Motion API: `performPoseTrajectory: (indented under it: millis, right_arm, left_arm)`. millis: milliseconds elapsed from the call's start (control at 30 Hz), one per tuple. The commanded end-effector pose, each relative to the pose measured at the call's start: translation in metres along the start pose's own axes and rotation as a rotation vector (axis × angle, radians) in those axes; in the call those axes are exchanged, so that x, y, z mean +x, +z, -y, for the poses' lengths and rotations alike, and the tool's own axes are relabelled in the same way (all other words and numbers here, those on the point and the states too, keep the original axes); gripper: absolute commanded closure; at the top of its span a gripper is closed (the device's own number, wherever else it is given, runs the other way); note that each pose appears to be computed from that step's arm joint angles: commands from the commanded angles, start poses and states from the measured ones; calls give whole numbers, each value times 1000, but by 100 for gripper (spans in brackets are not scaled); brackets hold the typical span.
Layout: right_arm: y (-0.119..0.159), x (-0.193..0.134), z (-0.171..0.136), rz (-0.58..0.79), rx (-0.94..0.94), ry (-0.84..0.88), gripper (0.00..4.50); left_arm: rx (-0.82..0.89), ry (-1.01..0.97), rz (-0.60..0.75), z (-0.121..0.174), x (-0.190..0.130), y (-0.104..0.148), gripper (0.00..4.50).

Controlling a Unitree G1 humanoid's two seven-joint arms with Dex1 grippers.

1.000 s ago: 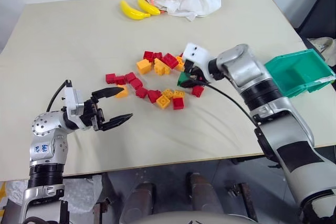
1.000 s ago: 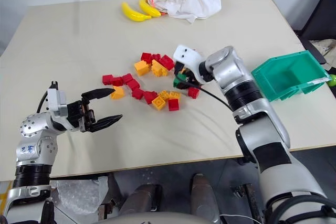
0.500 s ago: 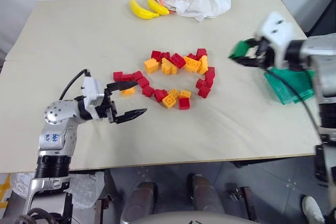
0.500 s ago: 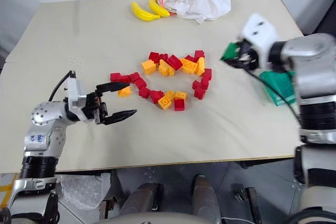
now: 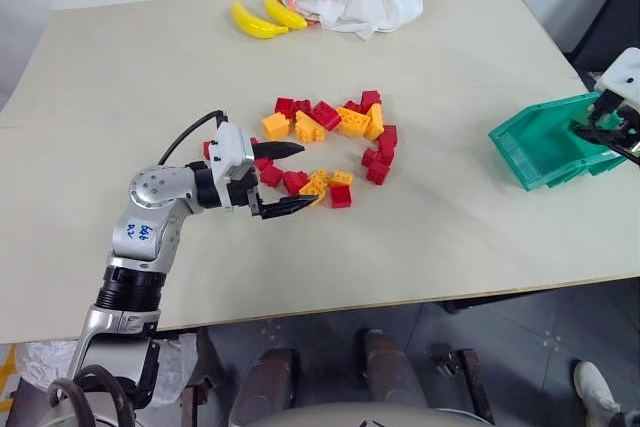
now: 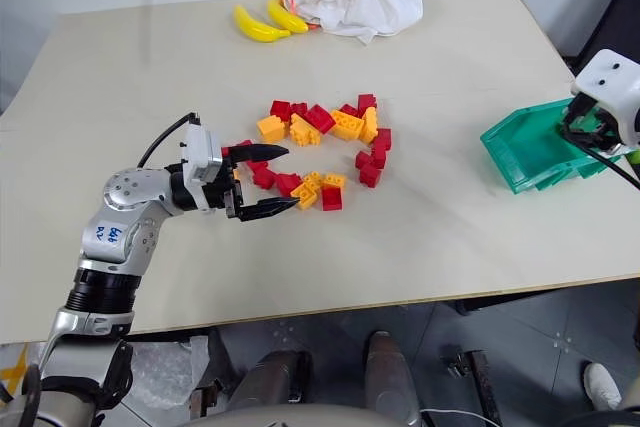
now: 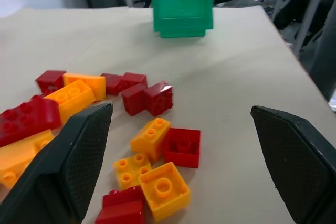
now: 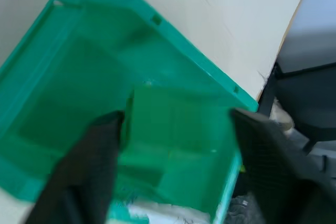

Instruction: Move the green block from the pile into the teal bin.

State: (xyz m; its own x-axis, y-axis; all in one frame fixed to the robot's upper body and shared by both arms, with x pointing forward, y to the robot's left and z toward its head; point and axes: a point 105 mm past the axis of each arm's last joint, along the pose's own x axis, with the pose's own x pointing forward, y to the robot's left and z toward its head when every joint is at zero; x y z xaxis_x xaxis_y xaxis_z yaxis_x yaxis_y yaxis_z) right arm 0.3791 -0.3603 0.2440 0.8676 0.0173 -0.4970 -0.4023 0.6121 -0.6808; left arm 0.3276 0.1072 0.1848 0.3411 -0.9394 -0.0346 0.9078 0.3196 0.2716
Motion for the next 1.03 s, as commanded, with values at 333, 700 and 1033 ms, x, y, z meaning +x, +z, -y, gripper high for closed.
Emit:
performPoseTrajectory:
  millis: [333,700,1033]
  right_arm:
    - [83,-12,-50,406,24,250,3]
    - [80,-20,-172,669,148,664,3]
    - [69,-12,-173,705,232,603,3]
  left_arm:
    - [-76,259,18,-21,-51,12,0]
    - [-238,330,-53,-2,-137,-17,0]
    - [-221,433,-53,3,-174,-15,0]
